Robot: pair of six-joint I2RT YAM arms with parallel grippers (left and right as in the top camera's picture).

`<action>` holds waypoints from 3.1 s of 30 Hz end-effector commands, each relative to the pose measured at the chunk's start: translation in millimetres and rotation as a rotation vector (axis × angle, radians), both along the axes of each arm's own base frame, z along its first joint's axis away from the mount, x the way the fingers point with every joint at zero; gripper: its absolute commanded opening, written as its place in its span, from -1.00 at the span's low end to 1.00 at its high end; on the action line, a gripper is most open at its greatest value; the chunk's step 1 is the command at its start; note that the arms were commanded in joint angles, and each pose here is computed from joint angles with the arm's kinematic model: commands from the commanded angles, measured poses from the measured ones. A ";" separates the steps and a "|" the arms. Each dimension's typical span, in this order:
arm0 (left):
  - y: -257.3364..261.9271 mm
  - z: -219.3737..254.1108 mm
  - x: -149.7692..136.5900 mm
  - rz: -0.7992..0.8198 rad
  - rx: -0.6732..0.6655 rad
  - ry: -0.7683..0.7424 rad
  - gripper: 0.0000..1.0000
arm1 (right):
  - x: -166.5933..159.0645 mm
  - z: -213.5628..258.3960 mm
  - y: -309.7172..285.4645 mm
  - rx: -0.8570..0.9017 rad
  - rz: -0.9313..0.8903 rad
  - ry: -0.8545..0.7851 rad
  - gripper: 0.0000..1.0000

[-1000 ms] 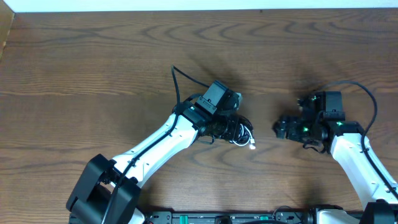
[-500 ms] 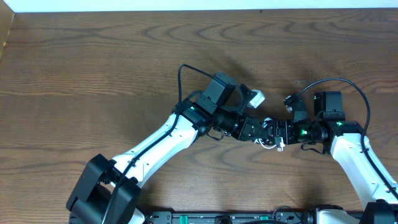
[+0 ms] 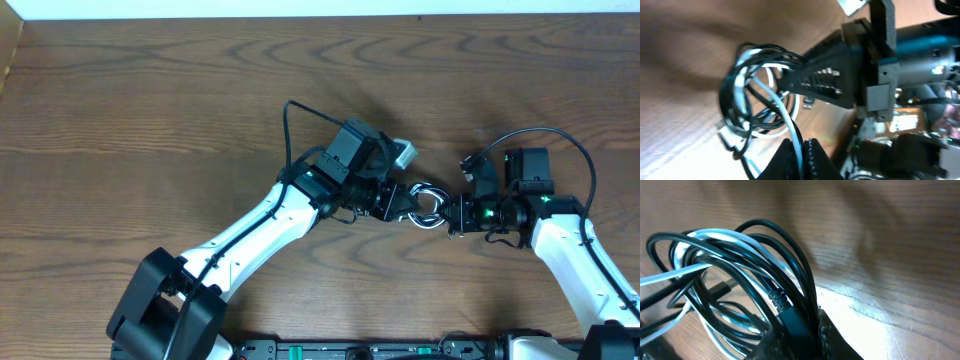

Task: Untangle cables

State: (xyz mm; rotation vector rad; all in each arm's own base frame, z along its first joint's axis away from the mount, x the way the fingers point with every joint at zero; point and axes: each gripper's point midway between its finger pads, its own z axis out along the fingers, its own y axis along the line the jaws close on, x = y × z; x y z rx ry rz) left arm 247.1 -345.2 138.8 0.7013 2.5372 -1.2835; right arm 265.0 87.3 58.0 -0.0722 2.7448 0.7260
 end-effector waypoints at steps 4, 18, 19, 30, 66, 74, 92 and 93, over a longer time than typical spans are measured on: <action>3.5 12.0 13.8 0.042 -0.020 -0.034 -0.85 | -2.3 -17.2 -31.6 -0.130 -0.261 0.122 -0.93; 25.9 8.9 24.8 0.125 0.026 0.006 0.25 | -3.9 -10.9 -14.6 -0.039 -0.198 0.119 -0.97; 30.9 2.5 26.8 0.149 0.061 0.004 0.27 | -4.0 -9.8 -12.2 -0.025 -0.192 0.119 -0.97; 66.8 -40.6 42.2 0.294 0.284 -0.045 0.48 | -7.3 27.9 39.8 0.290 0.053 0.025 -0.98; 39.5 -68.4 53.0 0.230 0.189 0.001 0.01 | -20.2 23.5 60.2 0.256 0.135 0.045 -0.98; 45.6 -65.7 63.7 0.324 0.171 0.060 0.33 | -22.6 17.2 54.5 0.216 0.110 0.071 -0.98; 50.4 -74.5 69.8 0.804 0.155 0.476 0.33 | -24.4 22.9 60.5 0.262 0.130 0.069 -0.98; 50.8 -75.5 70.1 0.815 0.157 0.481 0.33 | -24.4 22.9 60.5 0.262 0.130 0.069 -0.98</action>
